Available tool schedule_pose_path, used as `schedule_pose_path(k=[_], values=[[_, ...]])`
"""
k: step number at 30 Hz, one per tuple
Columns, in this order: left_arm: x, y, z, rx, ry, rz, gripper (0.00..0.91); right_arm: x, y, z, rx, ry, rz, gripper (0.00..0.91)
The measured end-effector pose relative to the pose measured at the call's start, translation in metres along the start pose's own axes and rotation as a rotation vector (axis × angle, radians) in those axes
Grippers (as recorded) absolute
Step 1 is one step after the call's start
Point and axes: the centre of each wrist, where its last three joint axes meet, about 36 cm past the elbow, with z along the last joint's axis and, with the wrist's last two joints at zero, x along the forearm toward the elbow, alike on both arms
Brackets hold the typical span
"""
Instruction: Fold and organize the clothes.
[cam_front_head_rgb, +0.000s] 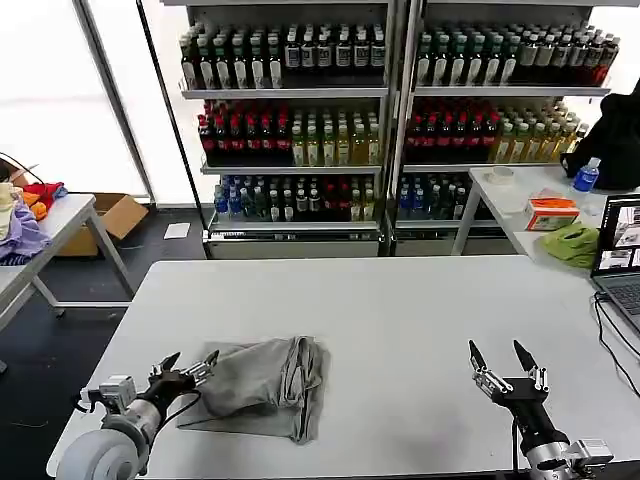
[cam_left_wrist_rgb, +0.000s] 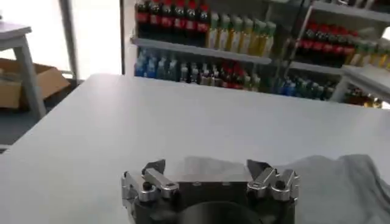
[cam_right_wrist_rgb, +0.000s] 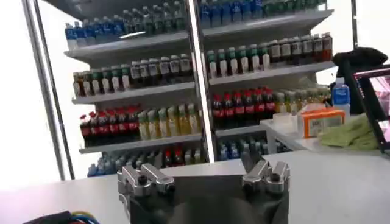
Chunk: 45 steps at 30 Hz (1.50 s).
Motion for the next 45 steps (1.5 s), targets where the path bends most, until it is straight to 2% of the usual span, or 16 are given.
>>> schedule_pose_path(k=[8, 14, 15, 16, 17, 18, 19, 21, 35, 45], values=[[-0.009, 0.006, 0.02, 0.049, 0.026, -0.023, 0.907, 0.001, 0.0, -0.001, 0.0, -0.001, 0.001, 0.907], [-0.009, -0.002, 0.032, 0.065, 0.032, -0.023, 0.907, 0.0, 0.0, -0.001, -0.001, -0.004, 0.001, 0.907], [-0.008, -0.005, 0.034, 0.067, 0.033, -0.02, 0.867, 0.0, 0.0, -0.001, -0.001, -0.005, 0.0, 0.907], [-0.007, -0.008, 0.035, 0.07, 0.032, -0.016, 0.786, -0.001, 0.001, -0.001, -0.001, -0.005, 0.0, 0.907], [-0.007, -0.01, 0.036, 0.073, 0.032, -0.011, 0.534, -0.001, 0.001, -0.001, -0.001, -0.006, -0.001, 0.907], [-0.007, -0.012, 0.037, 0.075, 0.03, -0.009, 0.393, -0.001, 0.001, -0.001, -0.001, -0.006, -0.001, 0.907], [-0.007, -0.014, 0.038, 0.078, 0.028, -0.009, 0.091, -0.001, 0.001, -0.001, -0.001, -0.006, -0.001, 0.907], [-0.007, -0.017, 0.041, 0.085, 0.024, -0.007, 0.02, -0.001, 0.0, -0.002, 0.0, -0.006, -0.001, 0.907], [-0.007, -0.039, 0.053, 0.127, -0.006, -0.007, 0.02, -0.001, -0.001, -0.001, -0.002, -0.008, 0.004, 0.907], [0.002, -0.036, 0.042, 0.17, -0.057, -0.025, 0.02, -0.003, -0.003, -0.002, -0.002, -0.013, 0.008, 0.907]])
